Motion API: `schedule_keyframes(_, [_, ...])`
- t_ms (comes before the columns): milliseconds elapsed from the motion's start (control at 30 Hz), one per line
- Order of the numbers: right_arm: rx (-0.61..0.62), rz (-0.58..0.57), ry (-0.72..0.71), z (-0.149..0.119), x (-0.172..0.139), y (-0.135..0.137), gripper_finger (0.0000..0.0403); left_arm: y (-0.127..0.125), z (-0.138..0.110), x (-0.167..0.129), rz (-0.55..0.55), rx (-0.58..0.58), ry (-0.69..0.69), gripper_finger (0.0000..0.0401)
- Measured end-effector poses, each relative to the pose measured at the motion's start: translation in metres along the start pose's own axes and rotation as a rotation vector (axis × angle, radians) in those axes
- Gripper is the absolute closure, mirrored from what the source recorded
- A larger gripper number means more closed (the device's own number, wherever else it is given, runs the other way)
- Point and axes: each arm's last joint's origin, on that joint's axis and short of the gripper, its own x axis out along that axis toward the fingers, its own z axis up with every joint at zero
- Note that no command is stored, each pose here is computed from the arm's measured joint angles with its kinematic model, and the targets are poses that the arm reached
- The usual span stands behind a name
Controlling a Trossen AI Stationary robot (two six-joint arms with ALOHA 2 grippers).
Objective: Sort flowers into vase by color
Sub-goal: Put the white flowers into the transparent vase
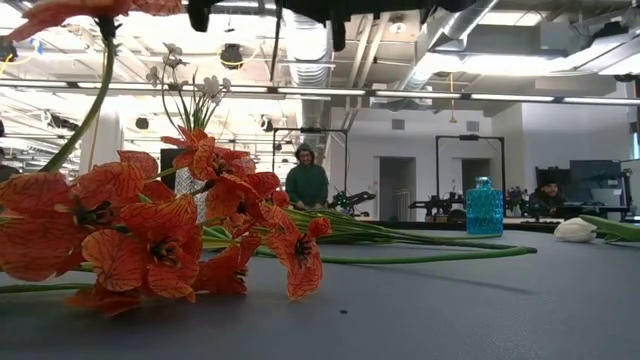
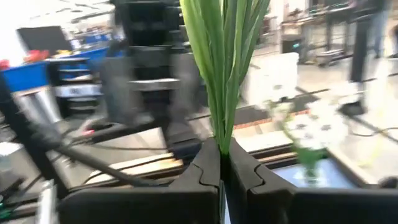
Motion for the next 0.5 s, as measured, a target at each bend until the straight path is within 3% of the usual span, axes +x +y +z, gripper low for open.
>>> schedule_keyframes(100, [-0.003,-0.025,-0.078,0.008,-0.002,-0.014,0.0377,0.003,0.005,-0.024,0.02,-0.013,0.023,0.0243])
schedule_keyframes(233, [0.037,-0.047,-0.299,0.013,-0.006,-0.042,0.0377,0.007,0.001,-0.051,0.069,-0.115,0.105,0.0229])
schedule_keyframes(367, [0.164,-0.072,-0.405,-0.019,0.011,-0.082,0.0377,0.013,-0.012,-0.065,0.19,-0.266,0.235,0.0228])
schedule_keyframes(500, [0.174,-0.101,-0.415,-0.046,0.041,-0.109,0.0377,0.015,-0.022,-0.067,0.242,-0.343,0.328,0.0228])
